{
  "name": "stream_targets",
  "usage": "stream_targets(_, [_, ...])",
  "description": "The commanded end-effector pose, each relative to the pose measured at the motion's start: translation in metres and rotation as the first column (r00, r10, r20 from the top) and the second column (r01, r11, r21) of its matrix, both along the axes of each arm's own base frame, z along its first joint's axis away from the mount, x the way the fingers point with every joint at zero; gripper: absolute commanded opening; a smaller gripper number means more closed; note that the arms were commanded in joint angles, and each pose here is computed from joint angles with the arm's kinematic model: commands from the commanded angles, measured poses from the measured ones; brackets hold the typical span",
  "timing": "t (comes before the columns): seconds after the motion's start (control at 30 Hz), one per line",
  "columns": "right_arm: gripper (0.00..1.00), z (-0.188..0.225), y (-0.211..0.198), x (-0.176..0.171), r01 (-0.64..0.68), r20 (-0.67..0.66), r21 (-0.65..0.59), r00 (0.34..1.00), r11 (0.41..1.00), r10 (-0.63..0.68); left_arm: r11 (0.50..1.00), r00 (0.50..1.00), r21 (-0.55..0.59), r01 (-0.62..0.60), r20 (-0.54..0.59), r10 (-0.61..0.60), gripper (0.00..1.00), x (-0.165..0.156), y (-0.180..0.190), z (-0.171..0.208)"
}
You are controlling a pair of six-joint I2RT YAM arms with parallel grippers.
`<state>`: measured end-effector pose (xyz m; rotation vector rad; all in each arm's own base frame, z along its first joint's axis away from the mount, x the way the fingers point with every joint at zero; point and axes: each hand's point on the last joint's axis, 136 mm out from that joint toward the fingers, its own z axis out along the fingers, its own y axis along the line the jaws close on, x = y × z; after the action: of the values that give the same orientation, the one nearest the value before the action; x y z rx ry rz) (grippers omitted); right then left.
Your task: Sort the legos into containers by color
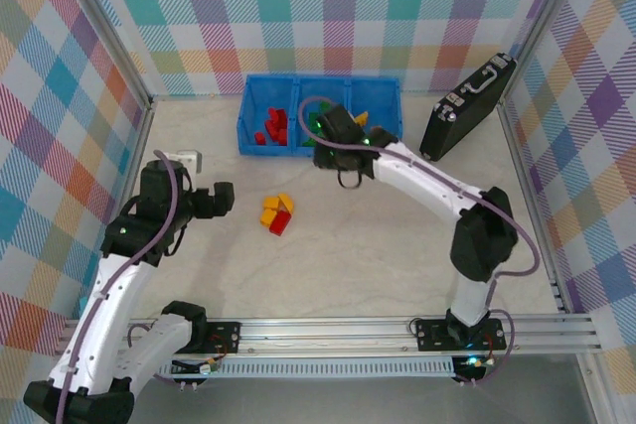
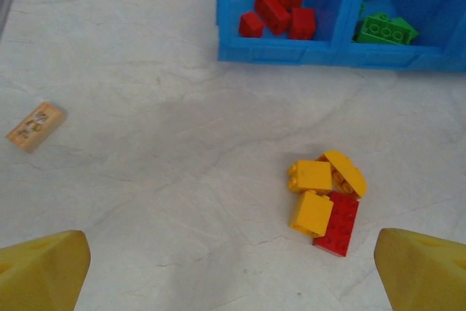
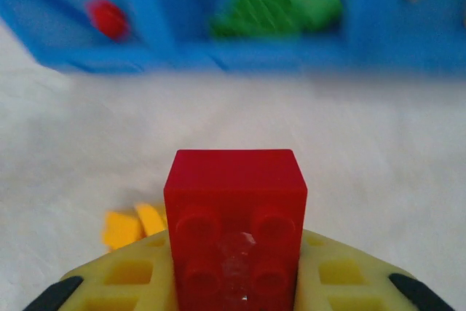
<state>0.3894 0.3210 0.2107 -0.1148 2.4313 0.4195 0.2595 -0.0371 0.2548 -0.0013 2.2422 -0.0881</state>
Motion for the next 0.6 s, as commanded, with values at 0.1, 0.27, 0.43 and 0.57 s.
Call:
stream_targets(0.1, [0.28,0.043,0.082,0.073,-0.351,0.354,-0.254,0.833,0.901,0.425,0.998,0.999,0.031,-0.047,-0.01,0.047,1.0,-0.011,0.016,0.003])
stream_targets(0.27, [0.29,0.043,0.131,0.113,-0.419,0.464,-0.371,0.69,0.829,0.556,0.997,0.998,0.06,-0.057,-0.002,0.057,1.0,-0.013,0.022,0.015])
stream_targets(0.43, [0.31,0.016,0.153,0.14,-0.407,0.486,-0.505,0.595,0.761,0.64,0.995,0.998,0.078,-0.06,0.013,0.059,1.0,-0.018,0.025,0.029])
stream_targets(0.57, [0.42,-0.004,0.156,0.146,-0.402,0.469,-0.566,0.561,0.72,0.682,0.995,0.998,0.078,-0.06,0.022,0.059,1.0,-0.02,0.026,0.035])
